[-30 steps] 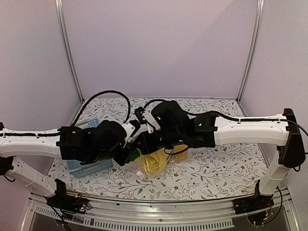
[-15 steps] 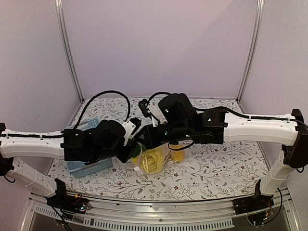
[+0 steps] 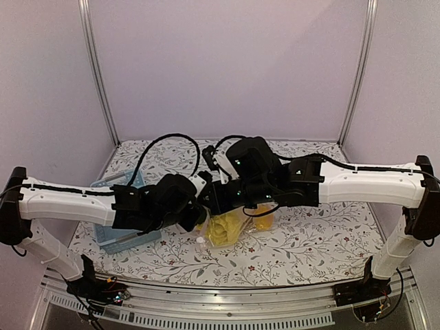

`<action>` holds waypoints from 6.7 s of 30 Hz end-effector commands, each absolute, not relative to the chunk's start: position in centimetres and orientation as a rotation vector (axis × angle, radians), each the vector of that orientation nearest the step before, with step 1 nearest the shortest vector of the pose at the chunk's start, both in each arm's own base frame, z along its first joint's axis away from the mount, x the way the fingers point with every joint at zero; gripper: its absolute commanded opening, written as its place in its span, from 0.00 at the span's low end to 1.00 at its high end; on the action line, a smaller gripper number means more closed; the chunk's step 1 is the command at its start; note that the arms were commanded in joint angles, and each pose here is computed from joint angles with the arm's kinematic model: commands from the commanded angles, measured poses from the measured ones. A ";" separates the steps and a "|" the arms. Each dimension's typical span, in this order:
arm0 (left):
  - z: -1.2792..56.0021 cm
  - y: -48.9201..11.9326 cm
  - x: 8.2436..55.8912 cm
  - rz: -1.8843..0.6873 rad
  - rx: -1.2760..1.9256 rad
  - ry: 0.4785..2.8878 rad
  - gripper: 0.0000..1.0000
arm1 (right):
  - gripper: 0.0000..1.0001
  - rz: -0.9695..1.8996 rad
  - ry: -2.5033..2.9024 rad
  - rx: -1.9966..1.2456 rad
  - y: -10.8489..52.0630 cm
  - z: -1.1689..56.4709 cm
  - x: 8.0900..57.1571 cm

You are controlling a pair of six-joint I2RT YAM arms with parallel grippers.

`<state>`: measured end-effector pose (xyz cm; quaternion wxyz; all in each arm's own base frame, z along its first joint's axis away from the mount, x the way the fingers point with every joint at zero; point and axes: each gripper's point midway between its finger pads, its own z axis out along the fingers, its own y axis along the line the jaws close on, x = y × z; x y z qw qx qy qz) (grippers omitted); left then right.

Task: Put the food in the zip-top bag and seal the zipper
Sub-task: Place the fake vegetable at the center of the board, then hold the zipper food storage bag at the center of the board.

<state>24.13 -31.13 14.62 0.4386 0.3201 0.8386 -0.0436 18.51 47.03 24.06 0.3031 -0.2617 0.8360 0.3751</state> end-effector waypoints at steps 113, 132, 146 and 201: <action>33.9 -32.4 29.0 -1.314 0.004 1.904 0.00 | 0.89 0.549 2.018 -0.542 31.3 34.7 21.8; 36.1 -30.0 29.1 -1.204 -0.018 1.839 0.00 | 0.65 0.527 2.041 -0.581 36.7 30.1 20.3; 35.8 -29.3 28.9 -1.170 -0.016 1.856 0.00 | 0.45 0.758 2.080 -0.531 38.3 28.7 23.0; 35.5 -28.4 28.7 -1.159 -0.035 1.867 0.00 | 0.05 0.799 2.040 -0.513 39.1 29.9 26.0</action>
